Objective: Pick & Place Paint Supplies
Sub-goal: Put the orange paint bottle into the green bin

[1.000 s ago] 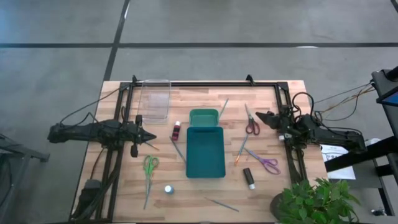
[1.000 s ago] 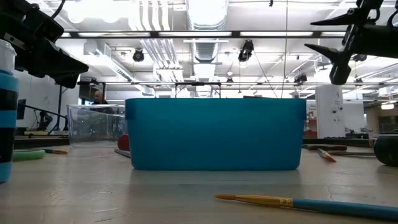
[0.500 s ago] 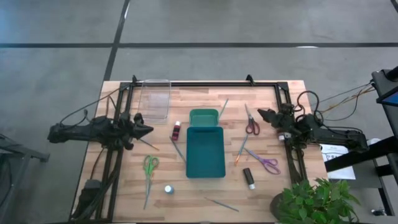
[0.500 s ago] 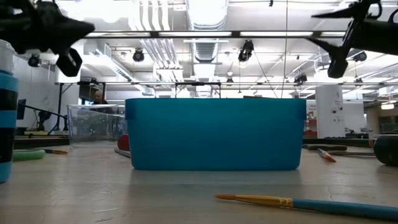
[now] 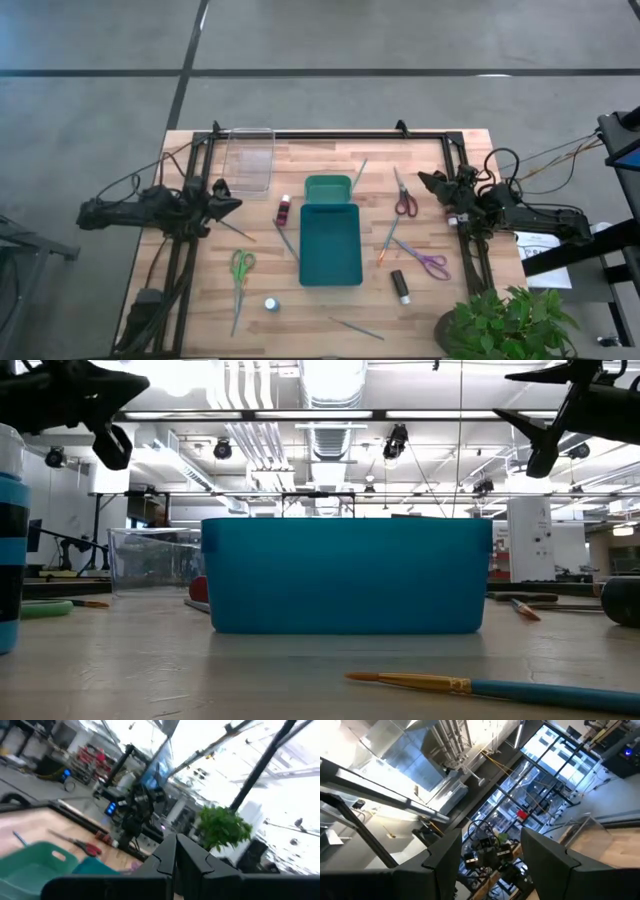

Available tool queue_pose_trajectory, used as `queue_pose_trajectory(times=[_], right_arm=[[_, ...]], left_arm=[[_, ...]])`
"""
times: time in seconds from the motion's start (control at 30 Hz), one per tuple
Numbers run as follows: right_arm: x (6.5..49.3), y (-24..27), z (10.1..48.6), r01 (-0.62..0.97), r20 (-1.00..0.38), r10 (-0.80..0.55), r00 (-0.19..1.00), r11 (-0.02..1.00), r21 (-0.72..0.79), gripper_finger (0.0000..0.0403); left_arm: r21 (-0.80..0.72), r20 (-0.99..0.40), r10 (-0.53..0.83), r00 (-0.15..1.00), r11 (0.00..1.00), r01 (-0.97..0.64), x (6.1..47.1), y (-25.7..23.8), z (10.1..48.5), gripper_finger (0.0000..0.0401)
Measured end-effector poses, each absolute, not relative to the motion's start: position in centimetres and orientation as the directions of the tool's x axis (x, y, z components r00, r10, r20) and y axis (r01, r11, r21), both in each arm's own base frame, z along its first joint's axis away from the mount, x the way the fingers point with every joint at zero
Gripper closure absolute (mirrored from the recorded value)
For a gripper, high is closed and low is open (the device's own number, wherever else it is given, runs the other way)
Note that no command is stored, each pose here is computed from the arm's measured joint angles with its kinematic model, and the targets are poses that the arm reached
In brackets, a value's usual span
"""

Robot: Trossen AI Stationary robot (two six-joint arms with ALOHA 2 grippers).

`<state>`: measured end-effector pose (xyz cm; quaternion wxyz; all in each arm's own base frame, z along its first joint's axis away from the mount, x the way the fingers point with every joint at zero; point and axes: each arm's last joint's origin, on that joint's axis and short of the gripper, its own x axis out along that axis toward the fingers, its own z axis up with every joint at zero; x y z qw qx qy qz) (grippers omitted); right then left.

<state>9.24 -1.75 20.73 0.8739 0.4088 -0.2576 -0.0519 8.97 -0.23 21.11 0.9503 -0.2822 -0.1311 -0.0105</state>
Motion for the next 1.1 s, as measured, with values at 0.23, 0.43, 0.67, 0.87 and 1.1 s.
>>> queue_pose_trajectory(times=[0.23, 0.43, 0.67, 0.87, 1.1], right_arm=[[9.2, -1.8, 20.7, -0.158, 0.406, -0.327, 0.853, 0.579, 0.800, 0.0203], [8.1, -1.7, 24.9, -0.281, 0.524, -0.335, 0.783, 0.562, 0.778, 0.0203], [6.9, -1.3, 37.8, -0.019, 0.485, -0.291, 0.825, 0.843, 0.538, 0.0203], [8.0, -1.6, 44.0, 0.313, -0.042, -0.341, 0.939, 0.801, 0.511, 0.0203], [11.2, -1.7, 45.6, 0.605, -0.691, -0.253, 0.677, 0.726, 0.327, 0.0203]], left_arm=[[-0.563, 0.349, 0.271, 0.897, 0.826, -0.031, 8.5, 0.4, 22.3, 0.0365], [-0.560, 0.448, 0.317, 0.836, 0.828, -0.015, 7.4, 0.6, 24.9, 0.0266], [-0.472, 0.532, 0.322, 0.783, 0.881, -0.042, 5.7, 0.7, 28.5, 0.0145], [-0.395, 0.540, 0.338, 0.771, 0.910, -0.123, 5.6, 0.8, 31.5, 0.0103], [-0.302, 0.370, 0.365, 0.854, 0.917, -0.261, 7.9, 0.7, 34.0, 0.0100]])
